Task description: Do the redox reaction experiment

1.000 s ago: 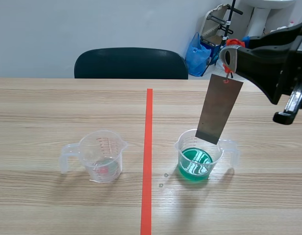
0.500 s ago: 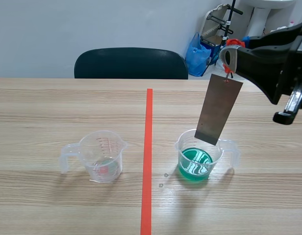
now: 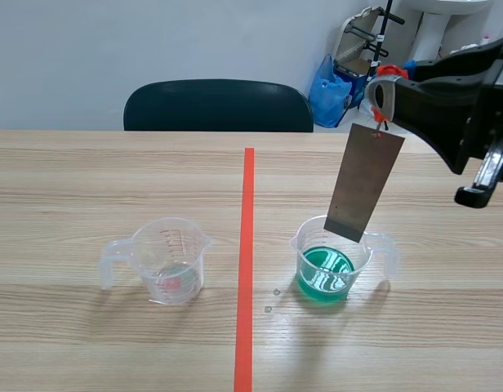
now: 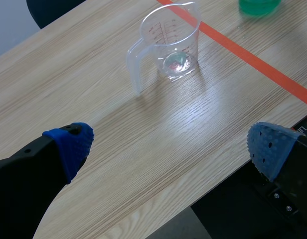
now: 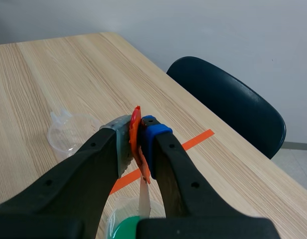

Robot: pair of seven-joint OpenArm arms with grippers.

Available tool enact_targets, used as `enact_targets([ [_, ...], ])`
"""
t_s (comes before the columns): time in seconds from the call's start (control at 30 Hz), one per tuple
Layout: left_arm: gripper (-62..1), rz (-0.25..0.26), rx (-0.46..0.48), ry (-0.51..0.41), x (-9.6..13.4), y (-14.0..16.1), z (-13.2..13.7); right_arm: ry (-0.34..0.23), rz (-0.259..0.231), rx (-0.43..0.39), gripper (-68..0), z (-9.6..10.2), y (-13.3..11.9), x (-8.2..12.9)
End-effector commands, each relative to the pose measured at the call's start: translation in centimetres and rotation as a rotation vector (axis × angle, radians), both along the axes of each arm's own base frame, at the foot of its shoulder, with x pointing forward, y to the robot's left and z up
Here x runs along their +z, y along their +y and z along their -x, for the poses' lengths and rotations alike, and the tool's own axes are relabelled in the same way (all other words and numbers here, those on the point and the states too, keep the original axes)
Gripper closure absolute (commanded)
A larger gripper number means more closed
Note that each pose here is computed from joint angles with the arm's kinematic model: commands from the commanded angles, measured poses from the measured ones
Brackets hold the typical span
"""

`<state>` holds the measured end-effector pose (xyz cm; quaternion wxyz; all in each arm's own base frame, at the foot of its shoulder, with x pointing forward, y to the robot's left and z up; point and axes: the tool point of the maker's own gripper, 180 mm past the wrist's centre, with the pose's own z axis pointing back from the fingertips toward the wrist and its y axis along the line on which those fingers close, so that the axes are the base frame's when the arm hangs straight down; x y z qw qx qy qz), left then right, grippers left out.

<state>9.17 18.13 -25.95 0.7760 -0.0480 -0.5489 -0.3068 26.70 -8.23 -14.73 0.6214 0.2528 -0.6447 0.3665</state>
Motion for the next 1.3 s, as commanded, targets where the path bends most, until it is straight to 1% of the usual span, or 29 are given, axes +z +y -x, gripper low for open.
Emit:
enact_targets([
  [0.0, -62.3, 0.012, -0.002, -0.021, 0.52, -0.17, -0.25, -0.039, -0.026, 0.001, -0.6, -0.17, 0.09, 1.44],
  [1.27, -62.3, 0.023, -0.007, -0.037, 0.84, -0.32, -0.31, -0.046, -0.035, 0.003, -0.6, -0.14, 0.11, 1.65],
])
